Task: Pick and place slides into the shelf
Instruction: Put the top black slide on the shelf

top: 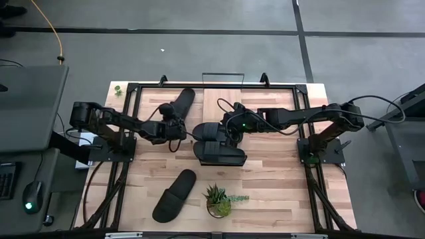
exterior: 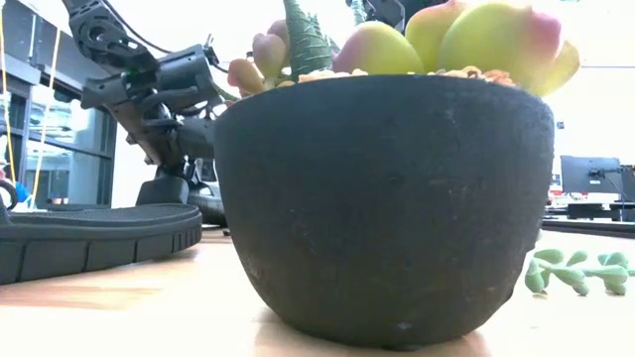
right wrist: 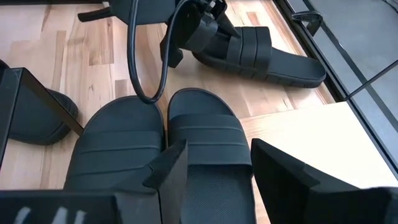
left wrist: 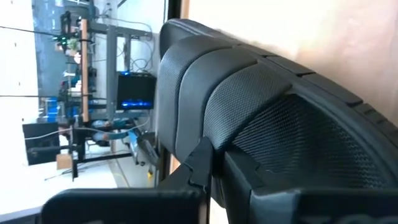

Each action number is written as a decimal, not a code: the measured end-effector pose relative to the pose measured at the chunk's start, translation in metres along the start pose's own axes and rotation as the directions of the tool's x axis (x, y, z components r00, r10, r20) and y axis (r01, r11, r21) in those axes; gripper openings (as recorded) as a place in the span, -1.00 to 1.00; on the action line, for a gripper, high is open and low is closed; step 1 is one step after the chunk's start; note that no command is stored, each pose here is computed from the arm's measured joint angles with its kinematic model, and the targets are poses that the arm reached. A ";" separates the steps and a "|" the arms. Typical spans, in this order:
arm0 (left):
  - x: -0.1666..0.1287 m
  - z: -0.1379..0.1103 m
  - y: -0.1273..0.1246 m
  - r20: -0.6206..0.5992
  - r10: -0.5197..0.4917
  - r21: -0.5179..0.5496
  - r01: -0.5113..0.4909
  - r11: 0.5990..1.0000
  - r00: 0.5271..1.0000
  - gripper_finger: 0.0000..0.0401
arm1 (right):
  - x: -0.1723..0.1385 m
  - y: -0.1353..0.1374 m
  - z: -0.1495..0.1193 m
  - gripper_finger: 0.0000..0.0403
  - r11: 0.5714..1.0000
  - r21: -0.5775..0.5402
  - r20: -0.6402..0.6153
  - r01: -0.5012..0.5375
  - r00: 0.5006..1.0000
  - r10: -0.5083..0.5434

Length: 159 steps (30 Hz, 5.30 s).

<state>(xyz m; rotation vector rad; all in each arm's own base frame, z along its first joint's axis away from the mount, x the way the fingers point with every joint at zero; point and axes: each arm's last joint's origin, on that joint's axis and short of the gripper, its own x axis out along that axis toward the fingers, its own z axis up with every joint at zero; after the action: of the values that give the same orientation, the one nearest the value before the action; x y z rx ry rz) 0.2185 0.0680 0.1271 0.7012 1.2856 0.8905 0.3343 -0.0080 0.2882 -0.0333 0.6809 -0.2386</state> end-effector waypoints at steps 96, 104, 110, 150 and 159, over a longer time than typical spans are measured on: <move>-0.173 0.002 0.033 0.467 0.372 -0.053 -0.395 0.917 0.802 -0.98 | 0.061 -0.106 0.023 0.45 0.679 0.639 0.430 -0.361 0.900 0.074; -0.173 0.003 0.033 0.484 0.356 -0.039 -0.386 0.922 0.799 -0.98 | 0.085 -0.108 0.018 0.29 0.649 0.649 0.435 -0.396 0.894 0.111; -0.173 0.003 0.032 0.492 0.348 -0.027 -0.385 0.922 0.798 -0.97 | 0.085 -0.108 0.019 -0.21 0.660 0.638 0.439 -0.397 0.891 0.111; -0.165 -0.036 0.061 0.454 0.385 -0.318 -0.257 0.912 0.804 0.10 | 0.027 -0.131 0.035 -0.78 0.771 0.612 0.476 -0.176 0.860 -0.182; -0.156 -0.056 0.067 0.470 0.357 -0.368 -0.188 0.911 0.807 0.08 | -0.004 -0.144 -0.010 -0.78 0.675 0.727 0.472 -0.130 0.808 -0.353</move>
<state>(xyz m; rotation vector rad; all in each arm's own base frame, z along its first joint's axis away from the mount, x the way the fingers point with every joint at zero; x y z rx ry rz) 0.1451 -0.0362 0.2525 0.8258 0.5375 1.0138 0.2952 -0.1471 0.2988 0.6222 -0.0904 -0.5964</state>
